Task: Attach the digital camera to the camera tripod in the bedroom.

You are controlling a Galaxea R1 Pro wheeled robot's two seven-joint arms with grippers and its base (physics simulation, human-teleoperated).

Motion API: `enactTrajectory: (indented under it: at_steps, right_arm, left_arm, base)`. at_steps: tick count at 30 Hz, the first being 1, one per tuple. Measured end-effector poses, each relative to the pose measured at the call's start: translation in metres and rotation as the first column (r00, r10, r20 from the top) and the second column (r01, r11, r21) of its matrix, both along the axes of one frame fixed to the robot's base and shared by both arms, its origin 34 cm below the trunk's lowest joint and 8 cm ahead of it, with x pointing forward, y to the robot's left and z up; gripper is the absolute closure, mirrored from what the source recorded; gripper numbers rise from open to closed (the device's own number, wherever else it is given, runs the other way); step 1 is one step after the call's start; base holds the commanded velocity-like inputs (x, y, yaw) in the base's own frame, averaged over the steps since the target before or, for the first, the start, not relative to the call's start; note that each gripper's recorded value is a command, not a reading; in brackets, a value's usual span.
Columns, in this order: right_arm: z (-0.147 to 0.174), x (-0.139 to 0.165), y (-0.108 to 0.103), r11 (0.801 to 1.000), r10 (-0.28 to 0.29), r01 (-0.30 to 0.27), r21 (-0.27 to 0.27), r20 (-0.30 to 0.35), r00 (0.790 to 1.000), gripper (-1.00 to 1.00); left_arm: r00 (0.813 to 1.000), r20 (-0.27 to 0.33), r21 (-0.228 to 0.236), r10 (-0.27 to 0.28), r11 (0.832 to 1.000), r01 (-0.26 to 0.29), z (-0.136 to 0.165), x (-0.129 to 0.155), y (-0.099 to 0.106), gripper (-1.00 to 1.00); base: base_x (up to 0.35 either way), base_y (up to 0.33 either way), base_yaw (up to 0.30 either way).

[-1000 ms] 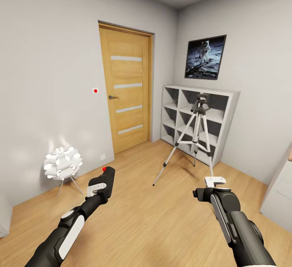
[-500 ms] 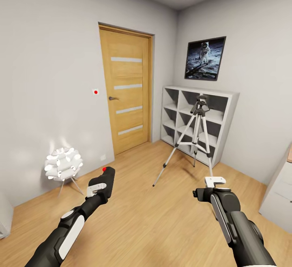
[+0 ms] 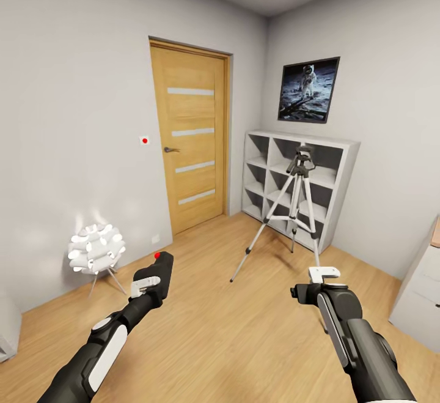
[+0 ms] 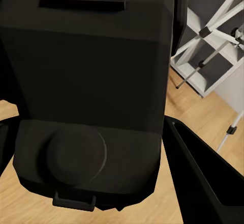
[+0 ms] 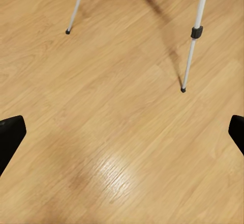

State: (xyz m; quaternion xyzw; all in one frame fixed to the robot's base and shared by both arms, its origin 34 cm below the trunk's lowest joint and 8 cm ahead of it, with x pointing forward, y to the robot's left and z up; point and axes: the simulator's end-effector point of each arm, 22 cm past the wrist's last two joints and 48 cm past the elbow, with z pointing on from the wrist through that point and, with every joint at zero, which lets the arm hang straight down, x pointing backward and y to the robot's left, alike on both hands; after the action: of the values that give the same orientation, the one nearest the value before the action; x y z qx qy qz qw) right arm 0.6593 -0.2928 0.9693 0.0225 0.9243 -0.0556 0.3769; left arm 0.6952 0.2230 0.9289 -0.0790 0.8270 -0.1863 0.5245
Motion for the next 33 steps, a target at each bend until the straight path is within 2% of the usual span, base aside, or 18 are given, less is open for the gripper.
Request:
enactTrajectory:
  at_steps: [33]
  right_arm:
    - [0.026,-0.012,-0.001,1.000,-0.002,0.002,-0.001,-0.004,1.000,-1.00]
  left_arm:
    - [1.000,-0.008,0.003,0.001,1.000,-0.001,0.024,-0.013,0.002,1.00]
  base:
    - [0.000,0.000,0.000]
